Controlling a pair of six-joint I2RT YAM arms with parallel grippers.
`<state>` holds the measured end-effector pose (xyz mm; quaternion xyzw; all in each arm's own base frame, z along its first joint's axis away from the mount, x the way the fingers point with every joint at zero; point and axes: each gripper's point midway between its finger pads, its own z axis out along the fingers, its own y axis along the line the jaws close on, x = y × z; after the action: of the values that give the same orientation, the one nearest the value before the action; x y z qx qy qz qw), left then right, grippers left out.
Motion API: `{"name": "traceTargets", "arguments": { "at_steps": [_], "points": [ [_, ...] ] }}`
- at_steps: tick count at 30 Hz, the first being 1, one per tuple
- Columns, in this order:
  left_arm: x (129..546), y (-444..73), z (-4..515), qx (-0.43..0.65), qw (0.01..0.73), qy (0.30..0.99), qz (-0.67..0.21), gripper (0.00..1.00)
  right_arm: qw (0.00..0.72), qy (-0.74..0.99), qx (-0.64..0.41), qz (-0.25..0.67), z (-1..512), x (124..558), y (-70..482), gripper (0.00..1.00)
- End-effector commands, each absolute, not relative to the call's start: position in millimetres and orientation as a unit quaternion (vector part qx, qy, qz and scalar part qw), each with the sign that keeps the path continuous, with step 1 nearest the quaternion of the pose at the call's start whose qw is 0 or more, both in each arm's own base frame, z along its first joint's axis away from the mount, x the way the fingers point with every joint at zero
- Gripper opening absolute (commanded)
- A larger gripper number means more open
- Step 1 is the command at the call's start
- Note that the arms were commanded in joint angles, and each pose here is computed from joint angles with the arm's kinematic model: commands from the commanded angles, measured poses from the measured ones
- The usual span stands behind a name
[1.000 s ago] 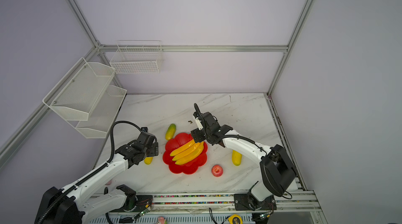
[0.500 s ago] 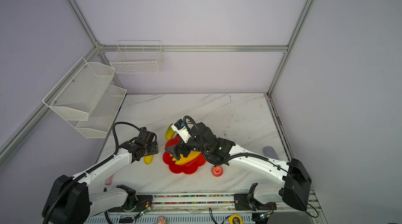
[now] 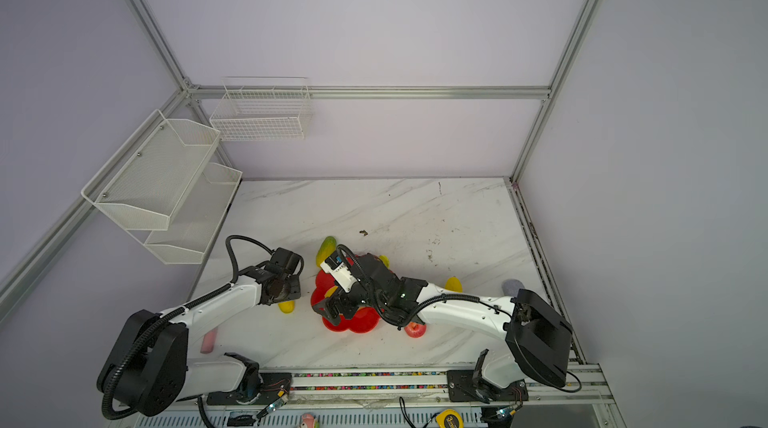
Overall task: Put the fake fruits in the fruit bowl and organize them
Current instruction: 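Grasp the yellow fruit near the bowl with the left gripper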
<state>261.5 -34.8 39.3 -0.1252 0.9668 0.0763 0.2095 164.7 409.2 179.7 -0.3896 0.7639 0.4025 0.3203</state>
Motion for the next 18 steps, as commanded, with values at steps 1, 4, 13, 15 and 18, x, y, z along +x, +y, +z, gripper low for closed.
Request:
{"name": "traceTargets", "arguments": {
  "at_steps": [1, 4, 13, 15, 18],
  "points": [
    [279.8, -37.8, 58.9, -0.134, 0.240, 0.959, 0.067, 0.43, 0.341, 0.767, -0.369, 0.399, 185.8, 169.0, 401.9, 0.97],
    [285.5, -37.0, 81.4, -0.127, 0.267, 0.953, 0.069, 0.39, 0.373, 0.772, -0.333, 0.392, 204.6, 178.2, 388.4, 0.97],
    [307.0, -115.5, 204.4, 0.080, 0.445, 0.892, -0.007, 0.38, 0.409, 0.789, -0.225, 0.399, 227.6, 205.5, 335.9, 0.97],
    [307.1, -151.0, 211.2, 0.172, 0.458, 0.870, -0.065, 0.38, 0.406, 0.792, -0.215, 0.401, 225.7, 204.5, 328.2, 0.97],
    [311.1, -179.6, 216.3, 0.238, 0.468, 0.845, -0.104, 0.38, 0.406, 0.795, -0.205, 0.401, 224.0, 201.5, 318.4, 0.97]
  ]
}}
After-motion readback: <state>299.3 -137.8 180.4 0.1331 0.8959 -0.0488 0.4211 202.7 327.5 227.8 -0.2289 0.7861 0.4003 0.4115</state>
